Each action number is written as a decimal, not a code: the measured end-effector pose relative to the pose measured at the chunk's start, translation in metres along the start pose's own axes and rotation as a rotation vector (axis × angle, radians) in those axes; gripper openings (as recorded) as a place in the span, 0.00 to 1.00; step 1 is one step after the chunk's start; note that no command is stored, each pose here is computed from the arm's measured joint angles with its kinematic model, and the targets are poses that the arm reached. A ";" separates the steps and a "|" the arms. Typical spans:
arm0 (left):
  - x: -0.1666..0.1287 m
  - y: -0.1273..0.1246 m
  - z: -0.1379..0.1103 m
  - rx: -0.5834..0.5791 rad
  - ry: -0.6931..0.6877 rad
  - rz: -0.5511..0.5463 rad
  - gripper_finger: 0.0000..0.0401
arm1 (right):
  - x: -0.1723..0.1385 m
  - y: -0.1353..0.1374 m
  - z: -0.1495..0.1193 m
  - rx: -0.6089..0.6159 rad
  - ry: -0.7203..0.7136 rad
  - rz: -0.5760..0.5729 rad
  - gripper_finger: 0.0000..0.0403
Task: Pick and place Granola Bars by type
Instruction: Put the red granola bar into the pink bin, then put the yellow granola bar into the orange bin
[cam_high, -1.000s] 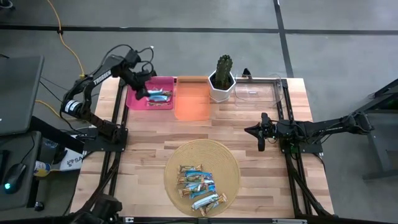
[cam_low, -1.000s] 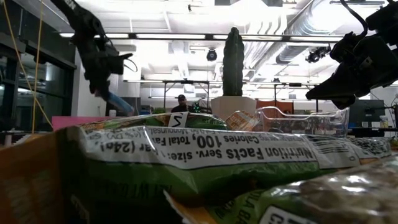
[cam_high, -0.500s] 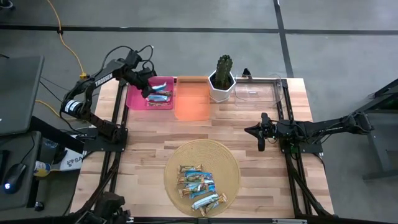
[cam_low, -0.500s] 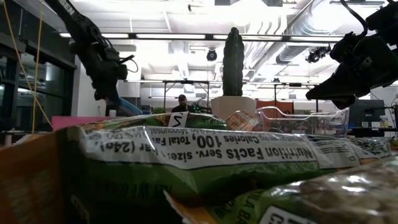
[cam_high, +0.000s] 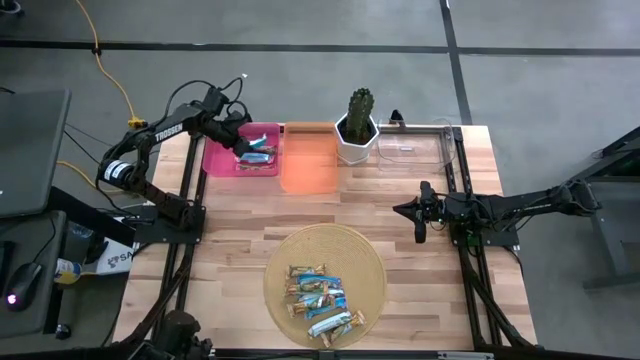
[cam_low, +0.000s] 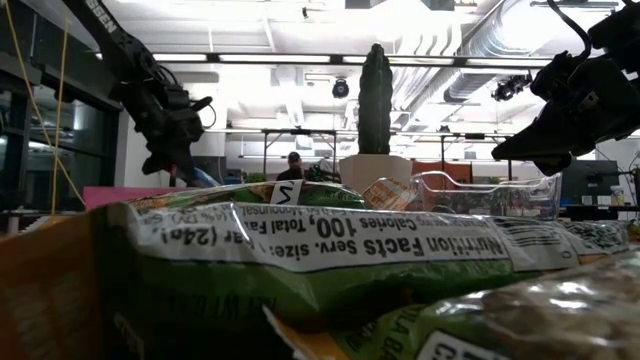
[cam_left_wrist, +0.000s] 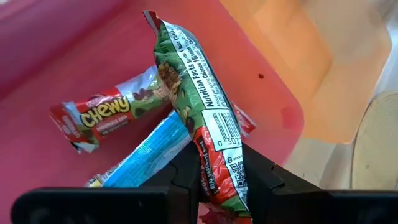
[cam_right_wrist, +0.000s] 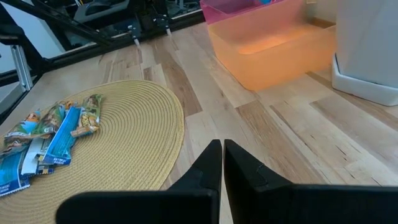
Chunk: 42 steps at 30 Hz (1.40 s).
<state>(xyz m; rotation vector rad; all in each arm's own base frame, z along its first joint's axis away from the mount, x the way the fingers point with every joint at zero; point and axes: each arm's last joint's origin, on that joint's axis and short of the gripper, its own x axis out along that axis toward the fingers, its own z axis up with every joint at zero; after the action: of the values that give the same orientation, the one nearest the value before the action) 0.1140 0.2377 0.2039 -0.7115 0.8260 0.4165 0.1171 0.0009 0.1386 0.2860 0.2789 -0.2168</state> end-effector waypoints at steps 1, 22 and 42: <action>0.000 0.000 0.000 -0.008 -0.001 -0.002 0.18 | 0.000 0.000 0.000 -0.001 0.000 0.001 0.00; 0.000 0.000 -0.001 -0.111 0.005 -0.009 0.47 | 0.000 0.000 0.000 -0.002 0.000 0.000 0.00; -0.060 -0.042 0.028 0.005 -0.248 -0.173 0.55 | 0.000 0.000 0.000 -0.002 0.000 0.000 0.00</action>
<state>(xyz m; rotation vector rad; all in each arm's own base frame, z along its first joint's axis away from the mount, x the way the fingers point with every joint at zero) 0.1164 0.2243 0.2814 -0.7042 0.5276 0.3378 0.1171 0.0009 0.1386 0.2841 0.2791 -0.2166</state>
